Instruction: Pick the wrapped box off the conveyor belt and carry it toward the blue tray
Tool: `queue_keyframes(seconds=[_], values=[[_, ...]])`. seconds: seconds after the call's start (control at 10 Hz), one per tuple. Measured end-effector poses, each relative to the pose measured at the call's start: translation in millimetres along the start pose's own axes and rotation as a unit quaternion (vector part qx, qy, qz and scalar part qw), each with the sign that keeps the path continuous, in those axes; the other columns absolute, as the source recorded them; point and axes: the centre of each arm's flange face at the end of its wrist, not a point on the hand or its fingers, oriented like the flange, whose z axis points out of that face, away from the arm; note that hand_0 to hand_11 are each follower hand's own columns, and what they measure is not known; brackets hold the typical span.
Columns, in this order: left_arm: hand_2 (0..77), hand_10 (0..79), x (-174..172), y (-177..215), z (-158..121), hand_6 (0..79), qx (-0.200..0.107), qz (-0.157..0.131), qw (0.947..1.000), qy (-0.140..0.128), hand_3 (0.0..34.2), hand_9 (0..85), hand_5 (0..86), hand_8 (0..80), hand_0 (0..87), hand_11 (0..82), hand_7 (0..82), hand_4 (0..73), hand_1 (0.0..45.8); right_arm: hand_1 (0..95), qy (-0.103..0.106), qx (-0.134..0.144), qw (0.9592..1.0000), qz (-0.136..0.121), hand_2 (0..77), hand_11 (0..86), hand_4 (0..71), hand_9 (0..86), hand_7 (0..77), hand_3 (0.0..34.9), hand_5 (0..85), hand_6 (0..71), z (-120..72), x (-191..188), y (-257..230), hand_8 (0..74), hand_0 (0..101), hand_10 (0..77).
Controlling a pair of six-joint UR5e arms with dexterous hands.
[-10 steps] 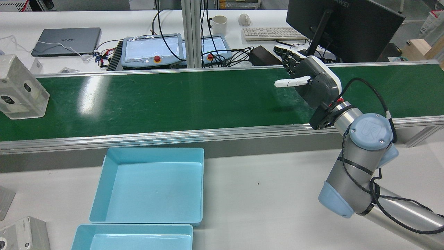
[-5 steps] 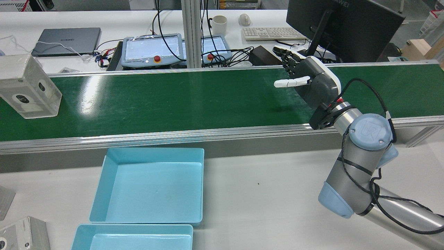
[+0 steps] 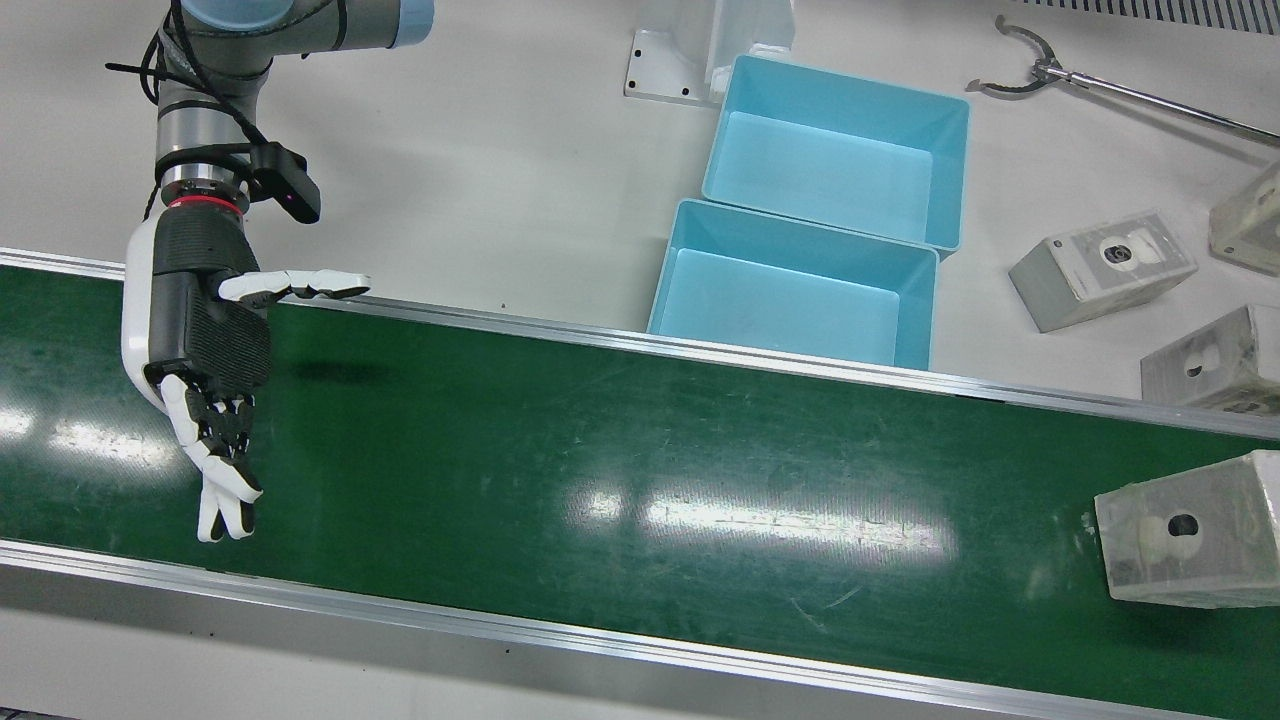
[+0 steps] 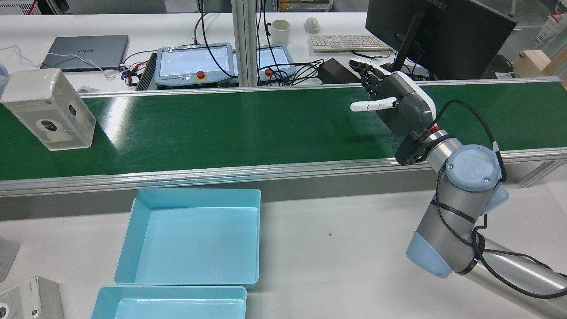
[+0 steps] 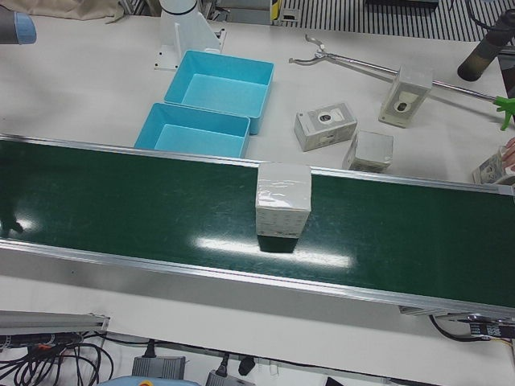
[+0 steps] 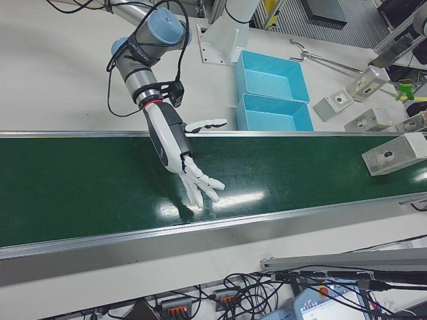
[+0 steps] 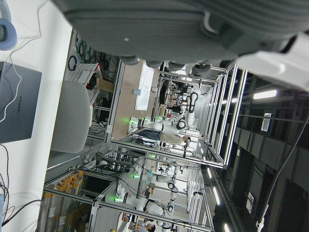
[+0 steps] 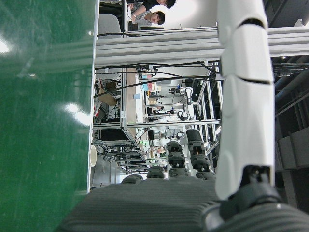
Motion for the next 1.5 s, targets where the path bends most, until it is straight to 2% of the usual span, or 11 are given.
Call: queue_keyframes(seconds=[1.5], values=[[1.1,0.5,0.0,0.0,0.0,0.5,0.000,0.000,1.0000,0.000,0.0,0.5,1.1,0.5,0.0,0.5,0.5,0.0,0.0,16.4,0.000,0.002,1.0000,0.000,9.8,0.5,9.8,2.7,2.7,0.0,16.9,3.3,0.2,0.0,-1.5,0.0,49,0.0]])
